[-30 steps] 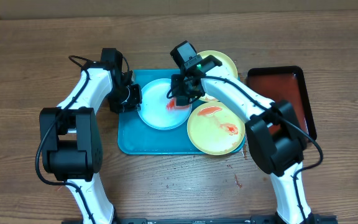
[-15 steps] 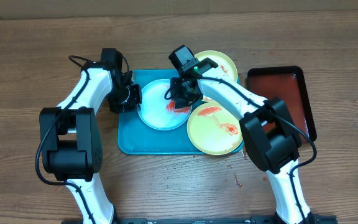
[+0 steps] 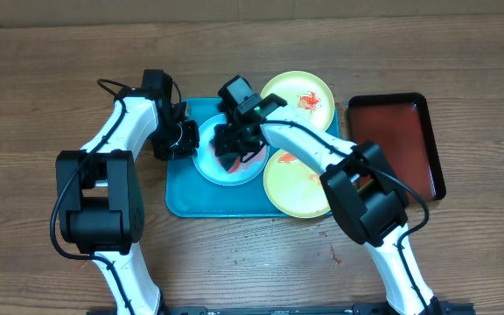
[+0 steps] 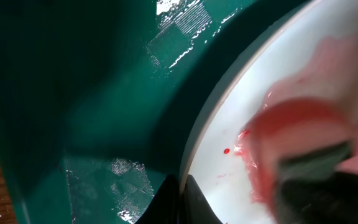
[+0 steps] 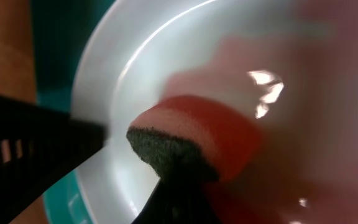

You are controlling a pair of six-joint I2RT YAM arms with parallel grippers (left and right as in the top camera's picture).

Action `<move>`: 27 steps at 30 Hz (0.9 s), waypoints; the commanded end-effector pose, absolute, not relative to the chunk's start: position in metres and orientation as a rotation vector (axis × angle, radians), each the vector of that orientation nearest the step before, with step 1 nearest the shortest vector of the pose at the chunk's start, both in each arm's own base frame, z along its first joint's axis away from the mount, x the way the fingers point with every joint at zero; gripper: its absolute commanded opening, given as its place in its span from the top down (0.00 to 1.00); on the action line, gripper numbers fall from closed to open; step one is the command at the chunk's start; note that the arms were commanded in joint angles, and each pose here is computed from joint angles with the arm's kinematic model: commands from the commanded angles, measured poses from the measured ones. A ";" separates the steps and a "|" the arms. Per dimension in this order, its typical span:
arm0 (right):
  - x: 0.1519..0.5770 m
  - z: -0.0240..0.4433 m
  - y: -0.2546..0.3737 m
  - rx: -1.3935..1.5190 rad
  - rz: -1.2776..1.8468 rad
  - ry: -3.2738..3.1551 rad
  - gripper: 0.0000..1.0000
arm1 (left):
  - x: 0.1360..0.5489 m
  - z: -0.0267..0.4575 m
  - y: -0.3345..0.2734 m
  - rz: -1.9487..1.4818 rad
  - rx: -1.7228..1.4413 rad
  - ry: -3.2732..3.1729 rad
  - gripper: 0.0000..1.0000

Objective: Clean dirty plates on tray and stack at the side
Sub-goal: 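Scrub the white plate with the sponge in the right gripper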

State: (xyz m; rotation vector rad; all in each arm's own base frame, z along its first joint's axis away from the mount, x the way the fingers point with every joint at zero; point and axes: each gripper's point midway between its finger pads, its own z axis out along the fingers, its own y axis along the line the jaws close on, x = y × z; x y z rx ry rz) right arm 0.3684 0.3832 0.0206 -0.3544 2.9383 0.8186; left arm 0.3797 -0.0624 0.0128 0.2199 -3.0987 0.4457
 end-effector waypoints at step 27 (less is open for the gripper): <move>0.425 0.020 0.280 -0.248 0.021 2.895 0.96 | 0.383 0.012 -0.045 0.517 0.290 -3.085 0.96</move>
